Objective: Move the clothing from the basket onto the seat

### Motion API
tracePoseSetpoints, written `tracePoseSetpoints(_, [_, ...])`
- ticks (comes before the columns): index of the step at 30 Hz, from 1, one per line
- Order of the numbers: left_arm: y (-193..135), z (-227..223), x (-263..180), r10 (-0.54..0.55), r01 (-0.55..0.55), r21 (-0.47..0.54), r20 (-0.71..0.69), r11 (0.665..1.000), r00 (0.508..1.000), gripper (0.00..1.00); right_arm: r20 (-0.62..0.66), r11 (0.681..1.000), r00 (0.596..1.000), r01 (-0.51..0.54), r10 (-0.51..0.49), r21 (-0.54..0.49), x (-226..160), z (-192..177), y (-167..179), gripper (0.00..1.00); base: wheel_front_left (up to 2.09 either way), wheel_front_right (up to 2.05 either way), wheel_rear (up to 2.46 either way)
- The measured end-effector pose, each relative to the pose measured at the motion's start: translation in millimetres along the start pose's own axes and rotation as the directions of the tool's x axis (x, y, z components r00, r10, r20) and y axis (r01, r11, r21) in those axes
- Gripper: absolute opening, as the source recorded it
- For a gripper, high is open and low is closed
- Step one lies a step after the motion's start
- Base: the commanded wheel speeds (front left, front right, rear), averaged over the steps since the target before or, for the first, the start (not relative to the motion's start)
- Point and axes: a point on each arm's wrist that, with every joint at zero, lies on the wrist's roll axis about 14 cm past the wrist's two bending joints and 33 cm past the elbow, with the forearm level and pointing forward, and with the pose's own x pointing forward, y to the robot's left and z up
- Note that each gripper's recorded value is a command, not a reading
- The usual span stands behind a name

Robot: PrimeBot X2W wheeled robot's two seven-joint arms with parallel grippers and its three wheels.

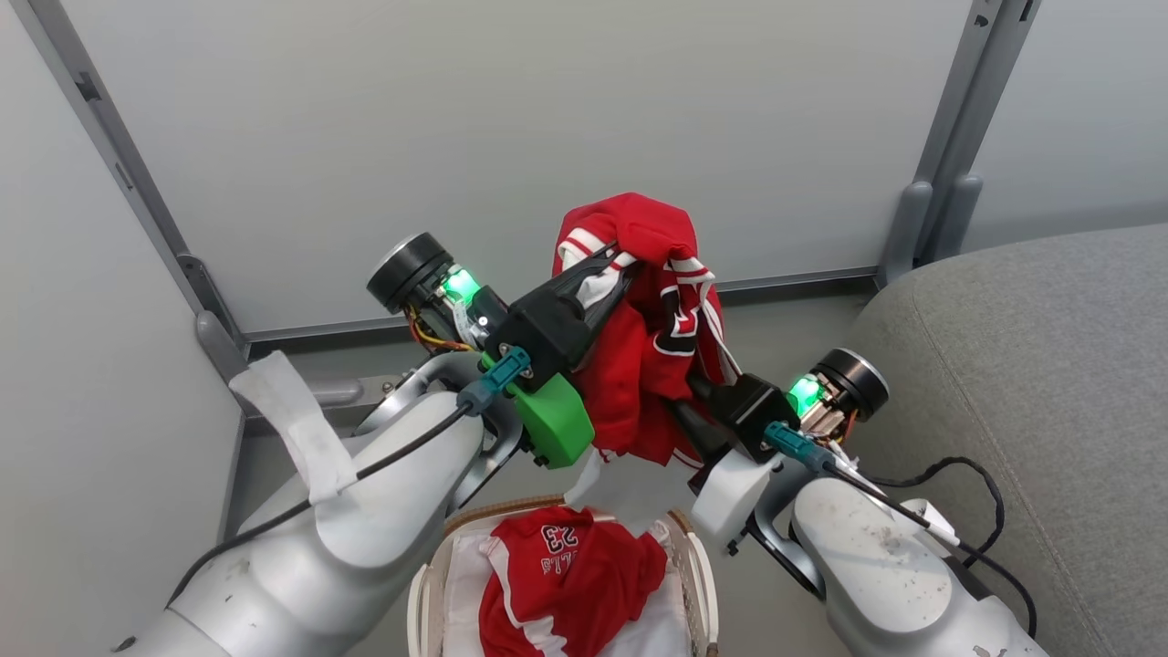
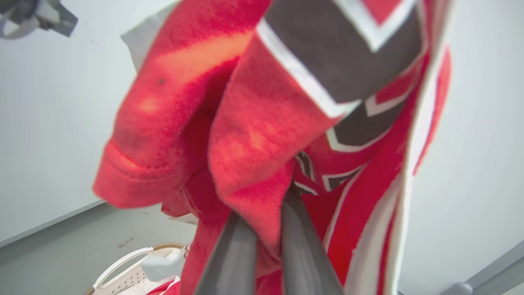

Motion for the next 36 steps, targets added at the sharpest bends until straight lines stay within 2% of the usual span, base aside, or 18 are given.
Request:
tracePoseSetpoints(3, [1,-9,-4,0.042,-0.043,-0.059,-0.008,0.997,0.999,0.0,0.004,0.999,1.0,0.029,-0.029,0.013,-3,0,-7,0.0,0.0,0.0,0.0])
tracePoseSetpoints(4, [0,-12,-5,0.055,-0.056,-0.085,-0.014,0.995,0.998,0.11,0.008,0.999,0.999,0.041,-0.041,0.017,-4,1,-11,0.0,0.0,0.0,0.0])
tracePoseSetpoints(6, [-3,-20,-8,0.079,-0.081,-0.13,-0.027,0.988,0.997,0.55,0.013,0.998,0.998,0.061,-0.061,0.021,-6,2,-16,0.0,0.0,0.0,0.0])
tracePoseSetpoints(7, [-4,-24,-10,0.094,-0.098,-0.154,-0.036,0.983,0.995,0.99,0.013,0.997,0.997,0.071,-0.071,0.022,-7,1,-19,0.0,0.0,0.0,0.0])
tracePoseSetpoints(11, [-10,-30,-15,0.148,-0.153,-0.242,-0.039,0.958,0.988,1.0,0.021,0.993,0.993,0.113,-0.113,0.024,-10,3,-32,0.0,0.0,0.0,0.0])
tracePoseSetpoints(13, [-20,-44,-26,0.171,-0.184,-0.303,-0.071,0.935,0.983,1.0,0.019,0.989,0.989,0.146,-0.147,0.03,-15,1,-41,0.0,0.0,0.0,0.0])
tracePoseSetpoints(24, [-51,-85,-54,0.184,-0.25,-0.424,-0.19,0.87,0.964,1.0,0.01,0.976,0.976,0.215,-0.215,0.039,-30,-6,-56,0.0,0.0,0.0,0.0])
tracePoseSetpoints(30, [-64,-94,-60,0.176,-0.259,-0.459,-0.217,0.85,0.96,1.0,-0.009,0.968,0.969,0.247,-0.247,0.039,-38,-13,-64,0.0,0.0,0.0,0.0])
tracePoseSetpoints(36, [-70,-98,-59,0.167,-0.256,-0.473,-0.222,0.843,0.961,1.0,-0.03,0.957,0.958,0.287,-0.286,0.037,-48,-20,-74,0.0,0.0,0.0,0.0])
